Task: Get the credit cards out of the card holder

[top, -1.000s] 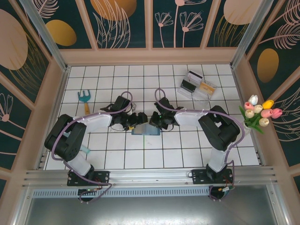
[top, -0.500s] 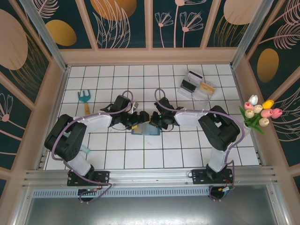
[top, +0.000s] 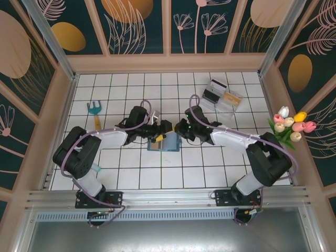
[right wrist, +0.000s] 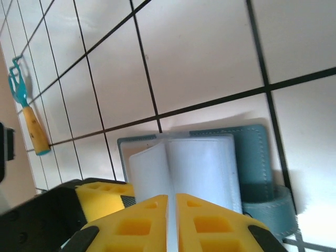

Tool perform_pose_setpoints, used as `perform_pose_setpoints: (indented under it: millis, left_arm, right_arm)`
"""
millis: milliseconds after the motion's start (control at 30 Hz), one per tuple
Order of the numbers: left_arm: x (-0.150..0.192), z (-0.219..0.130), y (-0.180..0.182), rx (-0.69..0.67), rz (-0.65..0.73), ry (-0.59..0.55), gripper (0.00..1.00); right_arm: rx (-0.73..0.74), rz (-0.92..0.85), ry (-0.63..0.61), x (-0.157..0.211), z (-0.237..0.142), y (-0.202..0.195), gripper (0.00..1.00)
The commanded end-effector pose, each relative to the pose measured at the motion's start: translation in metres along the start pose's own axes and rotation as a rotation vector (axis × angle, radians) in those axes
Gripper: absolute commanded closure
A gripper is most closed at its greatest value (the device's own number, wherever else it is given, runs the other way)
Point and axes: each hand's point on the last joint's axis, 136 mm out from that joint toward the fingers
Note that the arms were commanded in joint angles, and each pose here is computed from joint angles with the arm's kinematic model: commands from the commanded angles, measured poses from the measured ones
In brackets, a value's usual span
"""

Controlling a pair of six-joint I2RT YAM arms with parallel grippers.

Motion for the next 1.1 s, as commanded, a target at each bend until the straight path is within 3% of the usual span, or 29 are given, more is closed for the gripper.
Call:
perform_pose_setpoints:
  millis: [0,333,533,833,1067]
  left_arm:
    - [0.005,0.012,0.0,0.033,-0.022,0.023,0.12]
    - [0.021,0.024,0.036,-0.076,-0.085,0.054,0.17]
    - [0.02,0.017,0.05,-0.187,-0.07,0.04,0.43]
    - [0.024,0.015,0.055,-0.209,-0.077,0.048,0.6]
    - [0.014,0.008,0.042,-0.224,-0.04,0.034,0.63]
  right_arm:
    - [-0.026,0.062,-0.059,-0.012,-0.009,-0.003,0.86]
    - [-0.018,0.061,-0.016,-0.008,-0.001,-0.006,0.87]
    - [0.005,0.038,0.044,0.003,0.014,-0.006,0.99]
    - [0.007,0.004,0.124,0.02,0.034,-0.001,1.0]
    - [0.1,0.011,0.153,0.024,0.047,-0.024,0.99]
Point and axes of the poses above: each hand's point on the last joint's axis, 136 mm out from that joint toward the fingers, its own z axis out along the fingers, its own y axis along the line the jaws close on, x = y × z, and after that the axes turned 13 degrees about z, right-handed
